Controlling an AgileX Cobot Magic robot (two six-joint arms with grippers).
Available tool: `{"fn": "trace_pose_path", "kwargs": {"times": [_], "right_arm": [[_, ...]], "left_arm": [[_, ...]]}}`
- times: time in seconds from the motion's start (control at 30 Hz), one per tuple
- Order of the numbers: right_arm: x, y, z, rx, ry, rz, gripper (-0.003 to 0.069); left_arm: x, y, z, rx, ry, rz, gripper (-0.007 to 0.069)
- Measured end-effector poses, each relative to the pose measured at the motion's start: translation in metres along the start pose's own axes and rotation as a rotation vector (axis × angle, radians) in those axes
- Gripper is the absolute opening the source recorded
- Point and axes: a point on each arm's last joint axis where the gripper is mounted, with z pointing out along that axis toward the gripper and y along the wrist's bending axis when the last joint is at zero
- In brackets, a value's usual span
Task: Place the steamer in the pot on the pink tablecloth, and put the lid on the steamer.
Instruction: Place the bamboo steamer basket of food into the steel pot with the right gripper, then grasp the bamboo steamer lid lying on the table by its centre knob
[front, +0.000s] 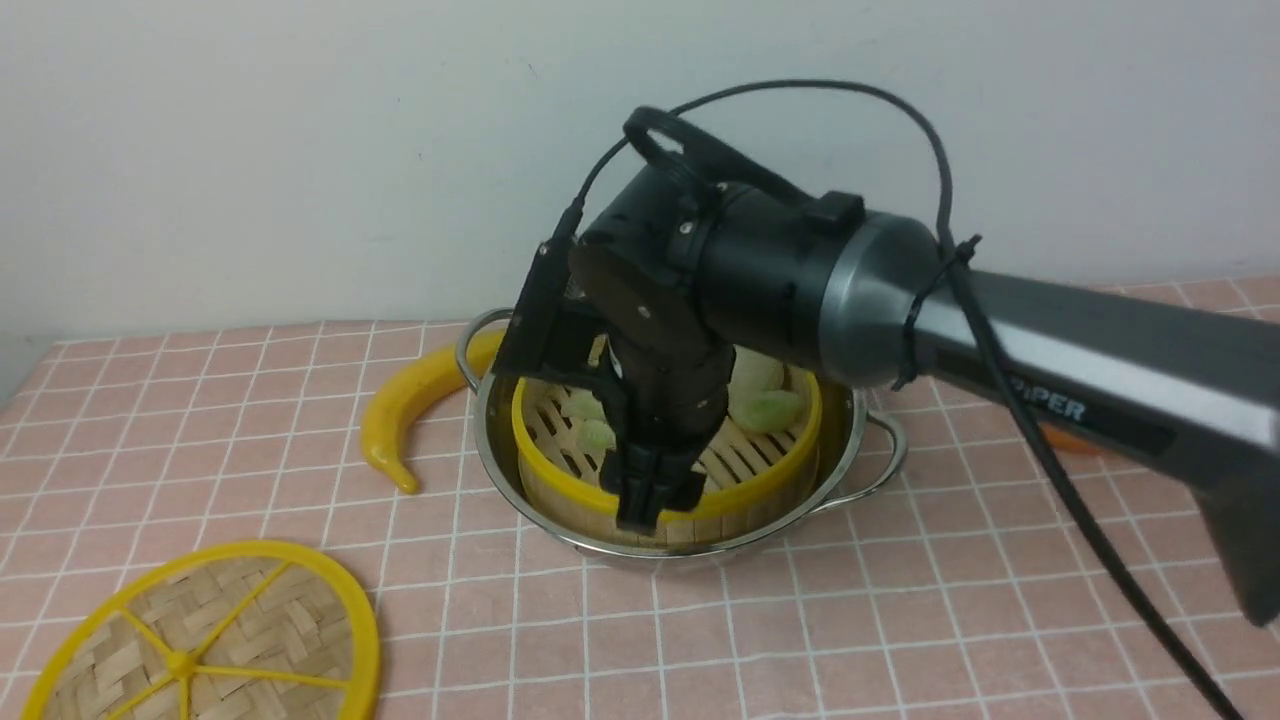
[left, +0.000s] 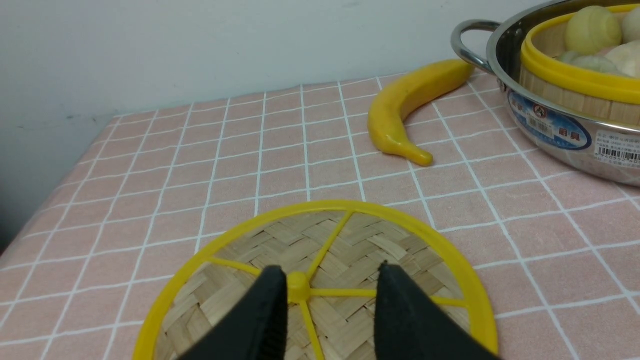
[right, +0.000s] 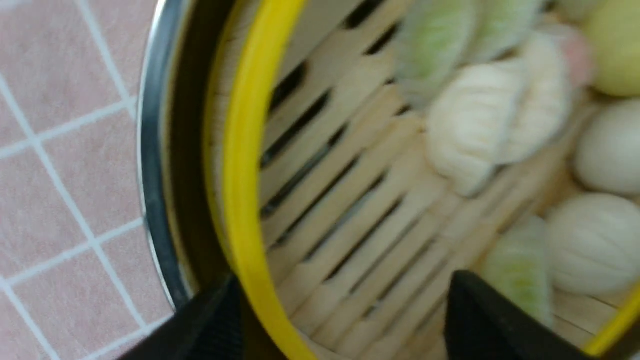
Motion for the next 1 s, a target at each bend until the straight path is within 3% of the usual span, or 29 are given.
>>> {"fn": "trace_pose_path", "kwargs": {"times": [0.07, 0.17, 0.23, 0.4, 0.7, 0.87, 1.0], "right_arm": [[-0.002, -0.006, -0.022, 0.016, -0.053, 0.067, 0.0346], [-0.004, -0.016, -0.061, 0.030, -0.151, 0.189, 0.0080], [-0.004, -0.021, -0.087, 0.016, -0.222, 0.290, 0.0001], [0.001, -0.023, -0.132, -0.072, -0.335, 0.505, -0.0015], [-0.005, -0.018, -0.145, -0.199, -0.422, 0.619, -0.0008], [0.008, -0.019, -0.135, -0.091, -0.379, 0.546, -0.0001], [0.059, -0.011, -0.128, 0.009, -0.329, 0.497, 0.0005]], "left_arm": [[0.000, 0.000, 0.000, 0.000, 0.000, 0.000, 0.0244], [0.000, 0.000, 0.000, 0.000, 0.000, 0.000, 0.0244], [0.000, 0.000, 0.000, 0.000, 0.000, 0.000, 0.0244], [0.000, 0.000, 0.000, 0.000, 0.000, 0.000, 0.0244], [0.000, 0.000, 0.000, 0.000, 0.000, 0.000, 0.0244], [0.000, 0.000, 0.000, 0.000, 0.000, 0.000, 0.0244], [0.000, 0.000, 0.000, 0.000, 0.000, 0.000, 0.0244]]}}
